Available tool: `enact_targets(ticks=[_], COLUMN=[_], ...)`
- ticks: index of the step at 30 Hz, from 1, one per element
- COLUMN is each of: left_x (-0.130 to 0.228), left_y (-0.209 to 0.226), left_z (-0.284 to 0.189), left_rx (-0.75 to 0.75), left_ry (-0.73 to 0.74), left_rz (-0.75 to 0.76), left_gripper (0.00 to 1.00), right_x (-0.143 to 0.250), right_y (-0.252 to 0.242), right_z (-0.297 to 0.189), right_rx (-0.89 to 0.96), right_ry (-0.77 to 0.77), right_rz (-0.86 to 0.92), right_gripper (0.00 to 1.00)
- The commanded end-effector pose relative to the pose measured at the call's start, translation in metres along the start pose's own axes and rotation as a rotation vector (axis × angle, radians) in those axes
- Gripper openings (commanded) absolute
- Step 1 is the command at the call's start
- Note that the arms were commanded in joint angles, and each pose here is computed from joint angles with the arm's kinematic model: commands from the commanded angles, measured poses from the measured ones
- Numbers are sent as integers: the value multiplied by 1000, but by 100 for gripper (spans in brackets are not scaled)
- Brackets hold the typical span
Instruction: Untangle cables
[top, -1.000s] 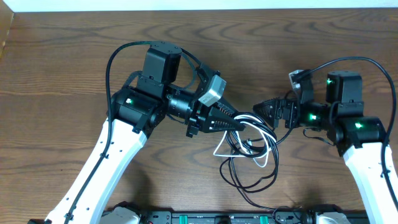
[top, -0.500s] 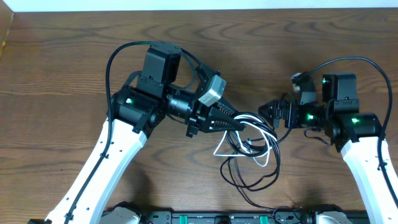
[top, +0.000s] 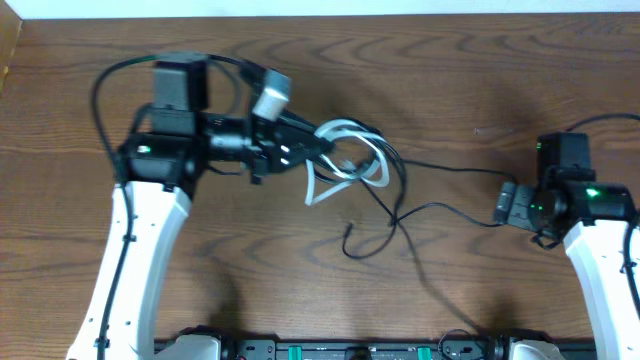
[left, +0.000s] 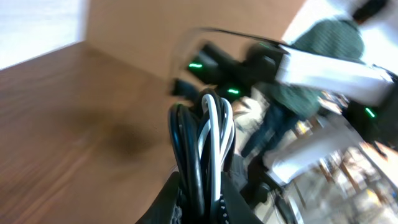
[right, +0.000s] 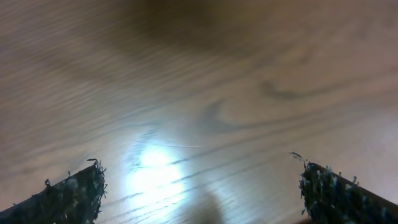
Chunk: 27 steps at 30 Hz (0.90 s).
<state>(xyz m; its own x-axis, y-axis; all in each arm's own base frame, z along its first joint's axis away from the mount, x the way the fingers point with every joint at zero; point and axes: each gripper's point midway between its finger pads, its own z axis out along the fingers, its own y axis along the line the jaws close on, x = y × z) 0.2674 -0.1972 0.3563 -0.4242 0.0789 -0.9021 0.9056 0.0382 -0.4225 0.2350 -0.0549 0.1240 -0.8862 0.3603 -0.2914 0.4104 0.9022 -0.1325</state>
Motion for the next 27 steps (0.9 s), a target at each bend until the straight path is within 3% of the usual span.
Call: enact_targets(ticks=[1, 8, 19, 27], left_x=[-9, -7, 30, 88], left_y=[12, 40, 85, 130], left_z=[-39, -94, -136, -214], left_rx=[-94, -286, -644, -1230], left_ry=[-71, -151, -74, 123], left_rz=[-110, -200, -339, -525], left_gripper=[8, 8, 8, 8], right_x=[-6, -3, 5, 10], right_y=[-33, -71, -105, -122], right_z=[1, 6, 10, 10], right_rx=[99, 136, 154, 177], right_ry=[-14, 14, 43, 52], right_rz=[155, 346, 502, 593], right_gripper=[99, 99, 99, 99])
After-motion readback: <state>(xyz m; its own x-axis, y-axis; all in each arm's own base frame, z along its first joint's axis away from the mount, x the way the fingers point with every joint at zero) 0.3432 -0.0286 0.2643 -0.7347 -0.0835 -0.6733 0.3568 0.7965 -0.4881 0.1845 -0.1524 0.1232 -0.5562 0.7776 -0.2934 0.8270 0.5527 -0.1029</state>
